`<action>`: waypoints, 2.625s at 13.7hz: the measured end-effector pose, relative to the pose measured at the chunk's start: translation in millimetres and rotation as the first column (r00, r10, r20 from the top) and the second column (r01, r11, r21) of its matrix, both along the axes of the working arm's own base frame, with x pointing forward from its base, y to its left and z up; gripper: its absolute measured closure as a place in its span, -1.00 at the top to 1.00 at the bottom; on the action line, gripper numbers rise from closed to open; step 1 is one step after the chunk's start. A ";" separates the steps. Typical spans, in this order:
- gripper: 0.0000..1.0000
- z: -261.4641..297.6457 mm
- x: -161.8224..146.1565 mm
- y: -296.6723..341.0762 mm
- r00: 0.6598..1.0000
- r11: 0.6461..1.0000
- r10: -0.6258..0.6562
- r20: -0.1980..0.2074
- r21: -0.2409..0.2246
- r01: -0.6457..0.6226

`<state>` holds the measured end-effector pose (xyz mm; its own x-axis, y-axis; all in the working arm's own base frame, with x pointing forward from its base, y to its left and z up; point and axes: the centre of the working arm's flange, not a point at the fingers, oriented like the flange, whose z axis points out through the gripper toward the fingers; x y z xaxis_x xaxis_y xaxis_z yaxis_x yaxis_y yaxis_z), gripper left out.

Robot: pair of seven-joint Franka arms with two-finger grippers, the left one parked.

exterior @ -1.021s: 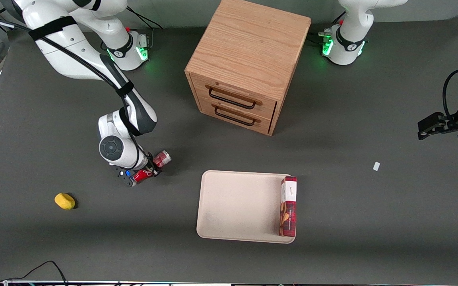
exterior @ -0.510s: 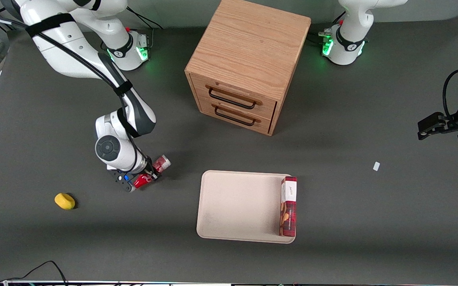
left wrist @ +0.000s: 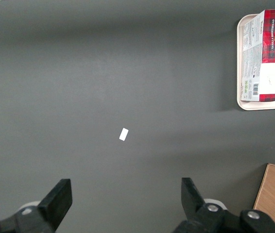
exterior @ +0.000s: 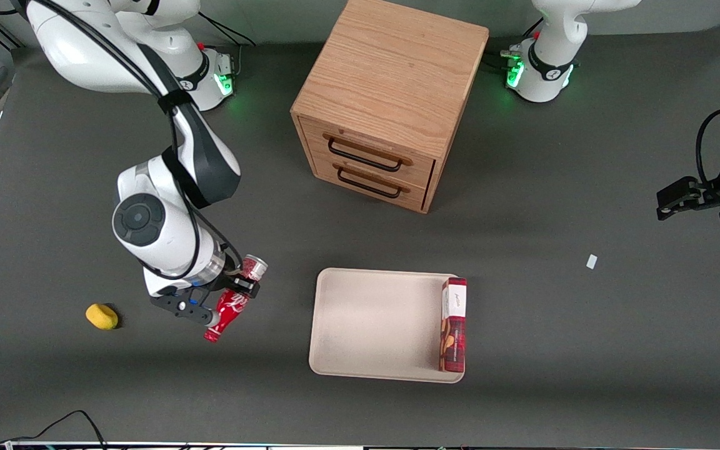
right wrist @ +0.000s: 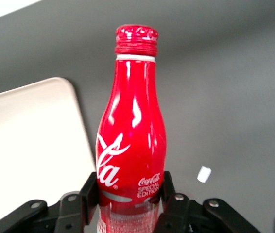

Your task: Place coke bottle on tray

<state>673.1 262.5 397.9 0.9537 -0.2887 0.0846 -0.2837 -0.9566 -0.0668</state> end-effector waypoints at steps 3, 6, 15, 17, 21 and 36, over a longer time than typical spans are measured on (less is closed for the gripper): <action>0.09 -2.9 4.1 69.0 0.975 0.976 0.218 0.052 0.010 -0.219; 0.09 -50.8 0.9 138.2 0.943 0.946 0.321 0.085 0.025 -0.324; 0.09 -185.7 8.0 142.2 0.941 0.942 0.335 0.040 0.028 -0.336; 0.09 -196.8 8.8 142.4 0.942 0.942 0.333 0.052 0.034 -0.334; 0.53 -201.7 12.5 140.3 0.944 0.945 0.322 0.072 0.034 -0.325; 1.00 -151.9 34.9 119.4 0.940 0.955 0.286 0.184 0.031 -0.296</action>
<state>708.0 381.9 246.0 0.9682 -0.0100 0.2500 0.0279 -0.9886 -0.1478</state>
